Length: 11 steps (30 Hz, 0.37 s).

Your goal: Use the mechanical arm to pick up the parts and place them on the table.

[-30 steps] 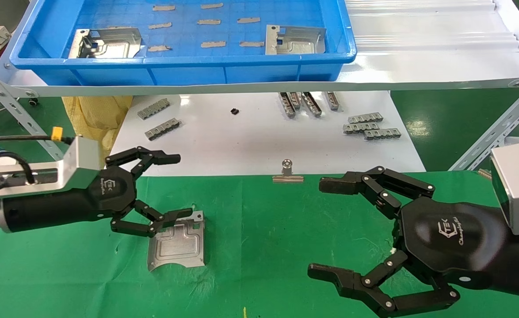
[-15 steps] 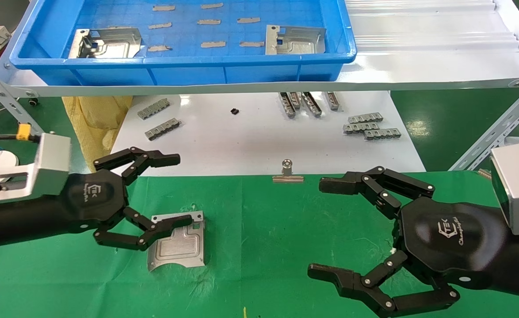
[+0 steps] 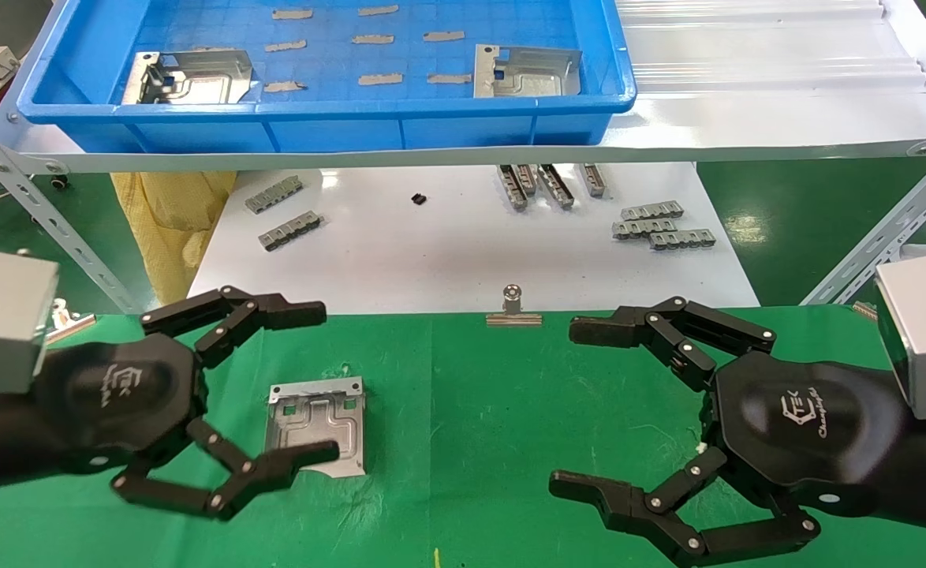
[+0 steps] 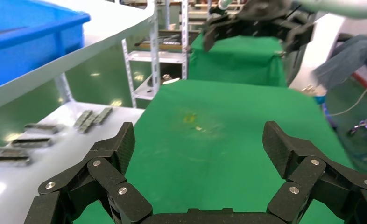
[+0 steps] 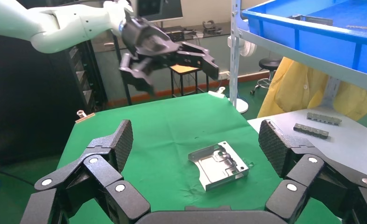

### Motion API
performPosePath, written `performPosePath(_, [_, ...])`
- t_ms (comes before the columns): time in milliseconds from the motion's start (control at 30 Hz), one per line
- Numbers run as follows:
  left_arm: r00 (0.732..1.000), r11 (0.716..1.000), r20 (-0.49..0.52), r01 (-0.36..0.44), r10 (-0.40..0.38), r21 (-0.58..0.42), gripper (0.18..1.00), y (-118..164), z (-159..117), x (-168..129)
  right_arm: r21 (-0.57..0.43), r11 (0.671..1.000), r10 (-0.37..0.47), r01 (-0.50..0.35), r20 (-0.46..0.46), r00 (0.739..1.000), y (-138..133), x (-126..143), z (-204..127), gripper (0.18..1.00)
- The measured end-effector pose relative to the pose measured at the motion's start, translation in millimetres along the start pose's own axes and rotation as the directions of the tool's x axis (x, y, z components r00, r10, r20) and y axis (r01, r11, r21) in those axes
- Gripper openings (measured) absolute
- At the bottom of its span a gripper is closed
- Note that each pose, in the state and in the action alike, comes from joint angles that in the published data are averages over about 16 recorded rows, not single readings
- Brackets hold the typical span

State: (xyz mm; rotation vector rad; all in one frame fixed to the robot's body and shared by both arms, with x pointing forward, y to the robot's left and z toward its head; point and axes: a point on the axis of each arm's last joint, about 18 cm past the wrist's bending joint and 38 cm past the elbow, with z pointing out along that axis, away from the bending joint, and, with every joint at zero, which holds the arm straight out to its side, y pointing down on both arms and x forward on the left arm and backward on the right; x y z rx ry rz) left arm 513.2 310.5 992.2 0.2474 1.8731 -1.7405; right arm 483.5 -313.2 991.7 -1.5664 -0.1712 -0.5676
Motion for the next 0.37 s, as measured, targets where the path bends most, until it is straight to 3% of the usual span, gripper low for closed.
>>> performPosePath(367, [0.998,0.999,-0.054,0.034,-0.033,0.015,1.001,-16.4,-0.3,26.9,0.000,1.000,0.000,0.000,0.000,1.000,0.0,0.0,0.0,1.000])
